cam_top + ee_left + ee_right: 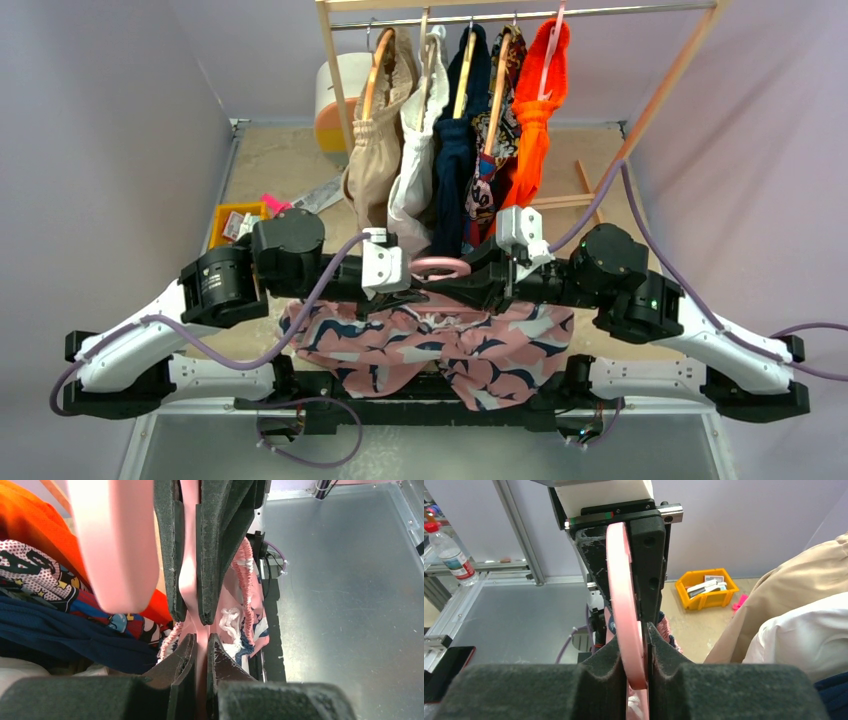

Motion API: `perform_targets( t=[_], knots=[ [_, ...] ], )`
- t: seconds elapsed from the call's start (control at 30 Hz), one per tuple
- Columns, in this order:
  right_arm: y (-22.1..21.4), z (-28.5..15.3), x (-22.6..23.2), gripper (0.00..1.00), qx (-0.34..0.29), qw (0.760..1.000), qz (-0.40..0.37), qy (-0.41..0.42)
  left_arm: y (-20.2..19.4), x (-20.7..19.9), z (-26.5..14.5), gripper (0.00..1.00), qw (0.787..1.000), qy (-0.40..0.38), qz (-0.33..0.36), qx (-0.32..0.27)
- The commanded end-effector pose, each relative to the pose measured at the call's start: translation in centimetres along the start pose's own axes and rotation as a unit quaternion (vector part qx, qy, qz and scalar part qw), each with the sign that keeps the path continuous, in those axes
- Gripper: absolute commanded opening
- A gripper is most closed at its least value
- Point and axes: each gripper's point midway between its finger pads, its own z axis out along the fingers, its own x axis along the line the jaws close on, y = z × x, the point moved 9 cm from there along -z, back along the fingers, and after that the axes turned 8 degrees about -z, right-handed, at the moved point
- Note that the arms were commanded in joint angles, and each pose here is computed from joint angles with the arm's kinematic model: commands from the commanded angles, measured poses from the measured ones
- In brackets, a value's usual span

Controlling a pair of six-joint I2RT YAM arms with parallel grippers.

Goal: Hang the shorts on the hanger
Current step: Hang the shorts on the hanger.

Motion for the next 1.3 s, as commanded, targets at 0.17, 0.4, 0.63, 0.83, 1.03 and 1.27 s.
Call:
perform_targets(
  t=[0.17, 0.4, 0.63, 0.83, 1.03, 1.27],
  knots=[
    [3.7, -1.8, -1.0, 0.50, -0.056, 0.996, 0.004, -0.065, 1.2, 0.0, -3.5, 0.00, 0.993, 0.071, 0.007, -0.093],
    [3.6, -4.5, -1.8, 0.54, -0.040, 0.989, 0.011, -0.140, 0.9, -0.5, -6.0, 0.00, 0.989, 0.096, -0.007, -0.114],
    [2.4, -5.8, -2.0, 0.54, -0.018, 0.984, 0.016, -0.177, 0.8, -0.9, -7.9, 0.00, 0.985, 0.111, -0.013, -0.129],
    [0.7, -4.9, -2.6, 0.53, 0.024, 0.978, 0.013, -0.205, 1.1, -1.1, -8.3, 0.00, 0.985, 0.108, -0.015, -0.132],
    [-0.4, -4.2, -3.3, 0.46, 0.056, 0.970, 0.000, -0.237, 1.7, -1.1, -8.6, 0.00, 0.985, 0.106, -0.013, -0.136],
    [-0.5, -5.8, -3.0, 0.21, 0.045, 0.969, 0.000, -0.243, 1.7, -1.1, -9.3, 0.00, 0.982, 0.122, -0.009, -0.143]
  ],
)
